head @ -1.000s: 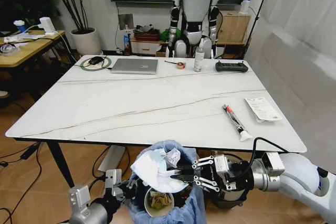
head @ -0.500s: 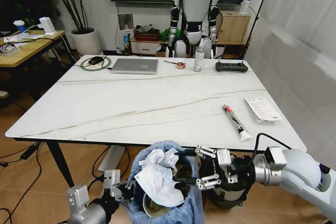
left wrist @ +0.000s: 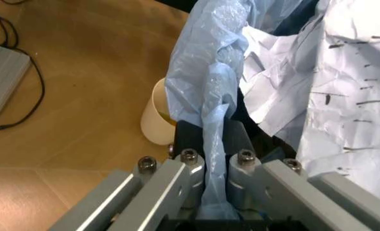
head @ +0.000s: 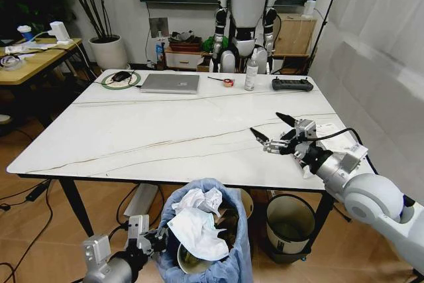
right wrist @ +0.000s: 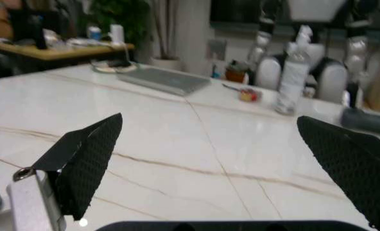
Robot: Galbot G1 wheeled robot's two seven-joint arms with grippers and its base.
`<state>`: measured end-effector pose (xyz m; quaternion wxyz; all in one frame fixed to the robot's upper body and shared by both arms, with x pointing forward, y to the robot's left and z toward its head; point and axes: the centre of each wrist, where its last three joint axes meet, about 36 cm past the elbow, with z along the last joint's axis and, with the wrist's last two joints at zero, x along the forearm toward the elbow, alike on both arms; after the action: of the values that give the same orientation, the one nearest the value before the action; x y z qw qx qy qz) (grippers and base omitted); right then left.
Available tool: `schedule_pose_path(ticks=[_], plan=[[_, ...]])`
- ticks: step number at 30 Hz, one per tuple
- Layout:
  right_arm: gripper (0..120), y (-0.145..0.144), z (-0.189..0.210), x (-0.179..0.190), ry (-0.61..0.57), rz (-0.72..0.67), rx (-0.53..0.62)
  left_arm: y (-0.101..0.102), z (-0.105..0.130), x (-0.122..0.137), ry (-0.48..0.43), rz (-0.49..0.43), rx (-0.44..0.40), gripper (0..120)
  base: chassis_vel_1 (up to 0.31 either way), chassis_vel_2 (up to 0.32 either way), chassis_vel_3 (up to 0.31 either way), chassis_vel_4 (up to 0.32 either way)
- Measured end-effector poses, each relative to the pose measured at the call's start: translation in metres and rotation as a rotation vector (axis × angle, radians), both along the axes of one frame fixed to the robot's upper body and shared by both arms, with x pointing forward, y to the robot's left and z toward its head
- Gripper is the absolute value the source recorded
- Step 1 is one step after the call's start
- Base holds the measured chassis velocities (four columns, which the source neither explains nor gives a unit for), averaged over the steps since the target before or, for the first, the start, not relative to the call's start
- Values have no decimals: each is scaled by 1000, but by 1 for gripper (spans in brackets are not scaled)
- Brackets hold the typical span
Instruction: Pick up the trash bin and place the trash from the table into it.
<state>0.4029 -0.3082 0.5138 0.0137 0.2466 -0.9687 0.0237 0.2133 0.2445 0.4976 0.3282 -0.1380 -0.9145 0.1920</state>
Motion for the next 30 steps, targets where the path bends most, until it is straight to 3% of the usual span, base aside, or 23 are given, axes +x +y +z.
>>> schedule_pose_path(ticks=[6,19,30], plan=[[100,-21,-10,15,101,-170,-77,0,3,-3,-9,3,4,0,0,0,0,0],[100,-2,-7,-19,297,-196,-193,0,5,-1,-23,0,8,0,0,0,0,0],[100,1,-12,-30,396,-295,-181,2,2,0,-22,7,11,0,0,0,0,0]])
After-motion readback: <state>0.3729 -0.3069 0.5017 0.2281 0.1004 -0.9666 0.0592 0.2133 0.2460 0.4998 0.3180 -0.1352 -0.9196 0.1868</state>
